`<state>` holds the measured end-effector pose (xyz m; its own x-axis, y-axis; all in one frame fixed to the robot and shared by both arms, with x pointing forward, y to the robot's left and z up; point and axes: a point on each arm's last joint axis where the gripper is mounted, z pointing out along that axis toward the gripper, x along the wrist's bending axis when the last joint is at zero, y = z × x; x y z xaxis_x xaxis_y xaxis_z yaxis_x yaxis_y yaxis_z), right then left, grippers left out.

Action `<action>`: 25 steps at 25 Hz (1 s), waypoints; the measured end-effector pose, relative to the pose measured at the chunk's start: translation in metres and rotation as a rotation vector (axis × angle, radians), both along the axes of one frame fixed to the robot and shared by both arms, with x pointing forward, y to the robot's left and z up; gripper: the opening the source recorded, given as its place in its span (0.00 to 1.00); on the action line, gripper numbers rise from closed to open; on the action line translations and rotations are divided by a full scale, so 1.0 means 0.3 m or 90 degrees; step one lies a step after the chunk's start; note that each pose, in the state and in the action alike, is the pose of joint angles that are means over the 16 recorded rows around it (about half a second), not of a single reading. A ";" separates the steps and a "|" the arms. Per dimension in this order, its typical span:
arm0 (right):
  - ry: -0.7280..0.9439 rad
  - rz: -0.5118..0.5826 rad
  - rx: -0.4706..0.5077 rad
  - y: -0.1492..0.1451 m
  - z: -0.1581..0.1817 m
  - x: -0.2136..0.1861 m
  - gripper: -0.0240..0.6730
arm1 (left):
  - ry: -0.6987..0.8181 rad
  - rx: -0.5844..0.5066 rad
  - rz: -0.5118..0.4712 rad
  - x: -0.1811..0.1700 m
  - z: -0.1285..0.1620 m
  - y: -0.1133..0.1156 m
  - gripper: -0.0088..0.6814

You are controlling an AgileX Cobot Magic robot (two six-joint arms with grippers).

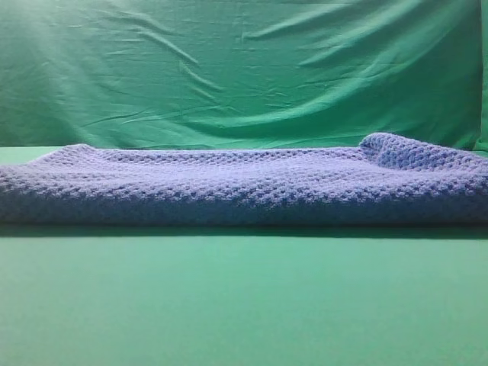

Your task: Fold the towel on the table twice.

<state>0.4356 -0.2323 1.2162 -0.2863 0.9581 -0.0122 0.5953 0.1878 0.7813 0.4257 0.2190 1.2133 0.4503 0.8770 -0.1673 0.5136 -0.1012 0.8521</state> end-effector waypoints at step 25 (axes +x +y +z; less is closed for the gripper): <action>-0.260 0.135 0.123 -0.153 -0.382 -0.606 0.03 | -0.237 -0.098 -0.017 -0.683 -0.341 0.214 0.01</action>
